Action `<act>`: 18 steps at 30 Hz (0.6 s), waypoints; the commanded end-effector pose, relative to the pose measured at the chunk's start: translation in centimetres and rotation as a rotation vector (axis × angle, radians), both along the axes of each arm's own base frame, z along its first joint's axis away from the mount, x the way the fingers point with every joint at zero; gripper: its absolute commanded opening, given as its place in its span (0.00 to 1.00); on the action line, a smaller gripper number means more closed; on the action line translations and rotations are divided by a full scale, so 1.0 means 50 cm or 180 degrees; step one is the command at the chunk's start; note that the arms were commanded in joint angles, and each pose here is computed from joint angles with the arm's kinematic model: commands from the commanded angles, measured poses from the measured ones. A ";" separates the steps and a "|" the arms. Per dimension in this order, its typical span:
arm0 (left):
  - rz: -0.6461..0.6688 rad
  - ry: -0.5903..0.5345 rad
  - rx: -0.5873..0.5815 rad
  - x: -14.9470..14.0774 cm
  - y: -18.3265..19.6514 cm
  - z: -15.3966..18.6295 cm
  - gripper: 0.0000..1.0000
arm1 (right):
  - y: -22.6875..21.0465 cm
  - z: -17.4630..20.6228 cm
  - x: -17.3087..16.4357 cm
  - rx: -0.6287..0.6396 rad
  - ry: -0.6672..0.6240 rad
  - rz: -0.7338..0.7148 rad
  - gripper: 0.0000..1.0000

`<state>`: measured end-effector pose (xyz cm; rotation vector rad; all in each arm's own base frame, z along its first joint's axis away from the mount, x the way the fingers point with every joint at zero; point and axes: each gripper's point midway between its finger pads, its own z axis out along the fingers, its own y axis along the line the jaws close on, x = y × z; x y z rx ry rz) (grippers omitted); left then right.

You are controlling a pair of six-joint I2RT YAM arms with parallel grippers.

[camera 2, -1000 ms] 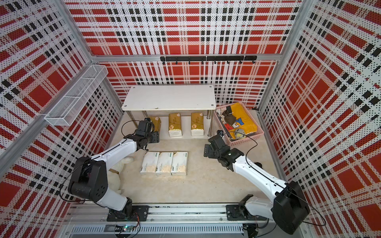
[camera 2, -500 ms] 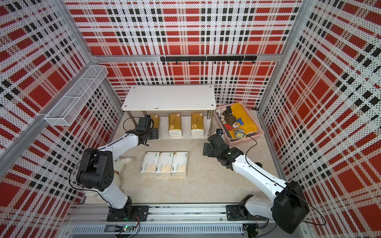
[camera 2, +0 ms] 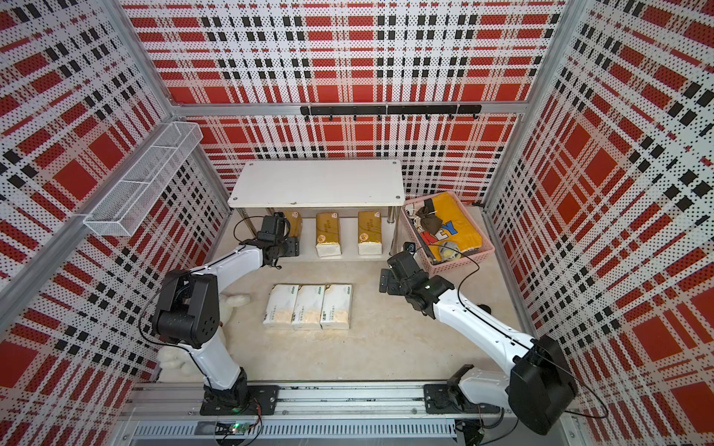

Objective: Place the tissue boxes on the shelf by color
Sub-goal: Place a box of tissues on the shelf.

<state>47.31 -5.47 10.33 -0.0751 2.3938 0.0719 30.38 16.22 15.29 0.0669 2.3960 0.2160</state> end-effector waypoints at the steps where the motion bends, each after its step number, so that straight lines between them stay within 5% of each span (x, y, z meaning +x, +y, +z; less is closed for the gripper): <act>1: -0.0005 -0.0041 0.0014 0.022 0.004 0.000 0.74 | 0.007 0.021 0.007 0.0011 -0.0072 0.0011 1.00; 18: 0.0063 0.0100 0.0085 0.000 0.039 -0.005 0.76 | 0.019 0.028 0.020 -0.0024 -0.0077 0.0066 1.00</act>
